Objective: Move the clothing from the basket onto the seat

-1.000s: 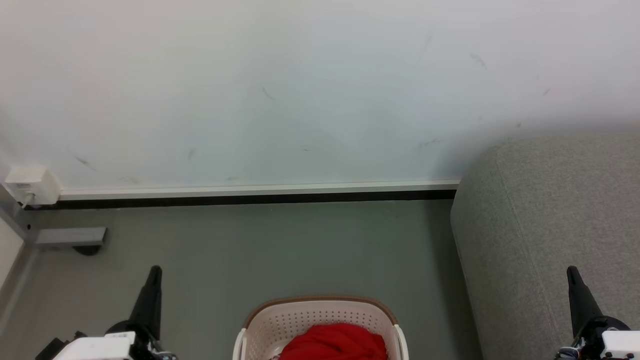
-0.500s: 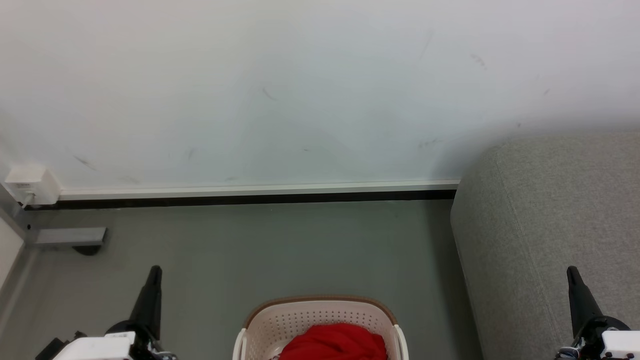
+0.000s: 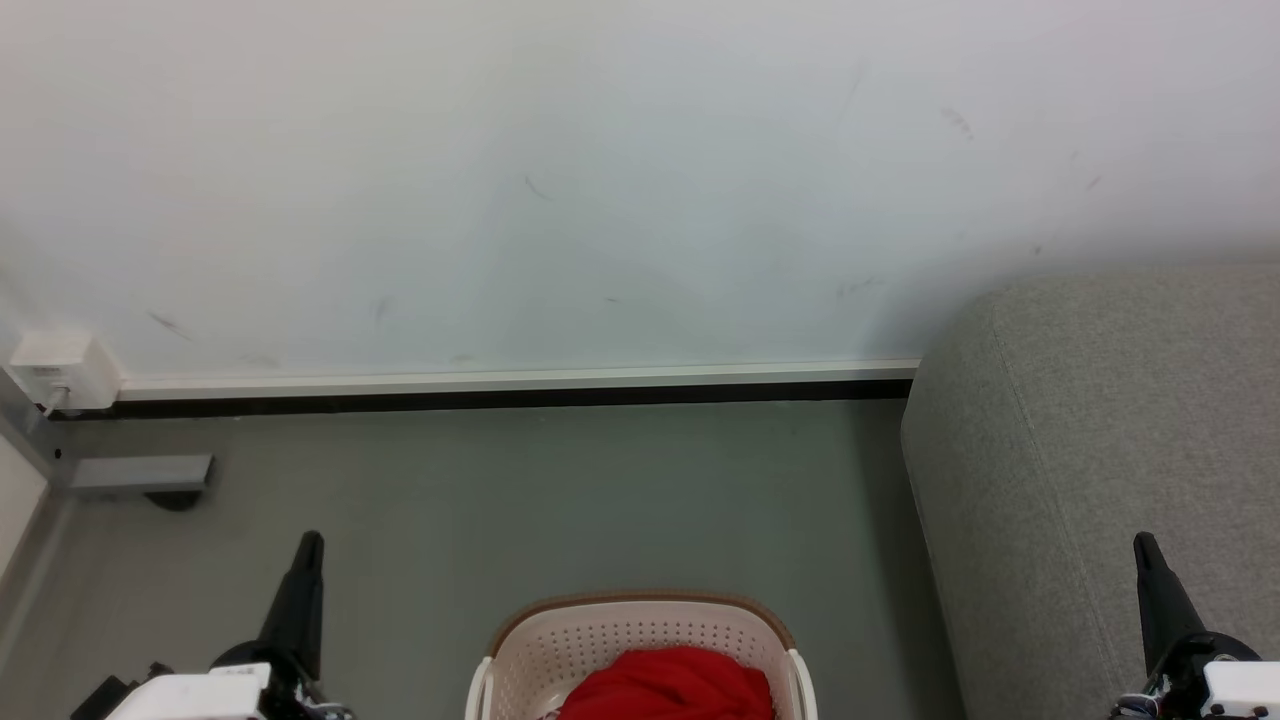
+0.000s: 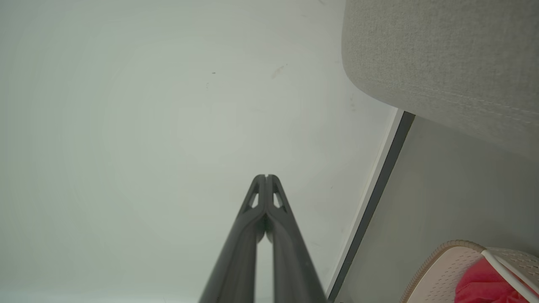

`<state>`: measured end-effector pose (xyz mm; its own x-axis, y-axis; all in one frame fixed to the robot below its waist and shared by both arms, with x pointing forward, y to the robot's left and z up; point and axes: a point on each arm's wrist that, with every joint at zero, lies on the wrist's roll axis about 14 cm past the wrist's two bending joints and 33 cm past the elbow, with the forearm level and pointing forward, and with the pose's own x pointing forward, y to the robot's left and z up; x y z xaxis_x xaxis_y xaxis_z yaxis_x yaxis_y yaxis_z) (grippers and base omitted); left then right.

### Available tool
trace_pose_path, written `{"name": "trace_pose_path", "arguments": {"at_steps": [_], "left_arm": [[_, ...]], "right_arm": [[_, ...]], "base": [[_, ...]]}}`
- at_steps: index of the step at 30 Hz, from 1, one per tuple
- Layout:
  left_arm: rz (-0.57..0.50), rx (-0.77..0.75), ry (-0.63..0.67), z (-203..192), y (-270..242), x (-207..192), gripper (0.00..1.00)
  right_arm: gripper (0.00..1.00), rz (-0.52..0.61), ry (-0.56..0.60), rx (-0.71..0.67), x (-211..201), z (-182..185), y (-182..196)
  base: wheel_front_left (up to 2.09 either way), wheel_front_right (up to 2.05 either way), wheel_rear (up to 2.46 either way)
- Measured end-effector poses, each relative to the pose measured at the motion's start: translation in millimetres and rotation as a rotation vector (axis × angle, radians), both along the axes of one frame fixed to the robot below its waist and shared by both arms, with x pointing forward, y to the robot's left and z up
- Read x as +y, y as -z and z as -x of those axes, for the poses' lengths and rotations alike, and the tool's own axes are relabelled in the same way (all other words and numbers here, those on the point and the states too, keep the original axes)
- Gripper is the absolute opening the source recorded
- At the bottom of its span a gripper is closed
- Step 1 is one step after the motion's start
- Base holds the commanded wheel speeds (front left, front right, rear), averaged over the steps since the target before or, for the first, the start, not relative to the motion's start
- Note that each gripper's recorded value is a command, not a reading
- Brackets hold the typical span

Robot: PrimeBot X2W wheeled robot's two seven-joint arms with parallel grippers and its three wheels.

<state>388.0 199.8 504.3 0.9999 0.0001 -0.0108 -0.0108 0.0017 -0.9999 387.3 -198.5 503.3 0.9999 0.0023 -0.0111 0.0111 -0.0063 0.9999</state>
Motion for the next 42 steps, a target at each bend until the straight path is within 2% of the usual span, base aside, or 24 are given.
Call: {"name": "trace_pose_path", "arguments": {"at_steps": [13, 14, 18, 25, 36, 42], "left_arm": [[0.000, 0.000, 0.000, 0.0, 0.0, 0.0, 0.00], [0.000, 0.000, 0.000, 0.0, 0.0, 0.0, 1.00], [0.006, 0.052, 0.000, 7.1, 17.0, -2.2, 1.00], [-0.001, 0.062, 0.002, 7.4, 20.1, -9.2, 1.00], [-0.054, 0.072, -0.008, 7.2, 23.0, -14.0, 1.00], [-0.141, 0.082, -0.014, 5.6, 23.1, -13.7, 1.00]], "right_arm": [[0.00, 0.000, 0.000, 0.000, 0.0, 0.0, 0.0], [1.00, 0.000, 0.000, 0.000, 0.0, 0.0, 0.0], [1.00, -0.013, -0.002, 0.048, 4.3, 7.3, 16.5], [1.00, 0.021, 0.005, 0.055, 7.5, 7.4, 18.3], [1.00, 0.182, 0.016, 0.049, 7.9, 6.1, 15.1], [1.00, 0.291, 0.015, 0.036, 9.8, 6.7, 11.1]], "base": [[0.00, 0.00, 0.00], [0.00, 0.00, 0.00], [0.00, 0.00, 0.00], [0.00, 0.00, 0.00], [0.00, 0.00, 0.00], [0.00, 0.00, 0.00]]}}
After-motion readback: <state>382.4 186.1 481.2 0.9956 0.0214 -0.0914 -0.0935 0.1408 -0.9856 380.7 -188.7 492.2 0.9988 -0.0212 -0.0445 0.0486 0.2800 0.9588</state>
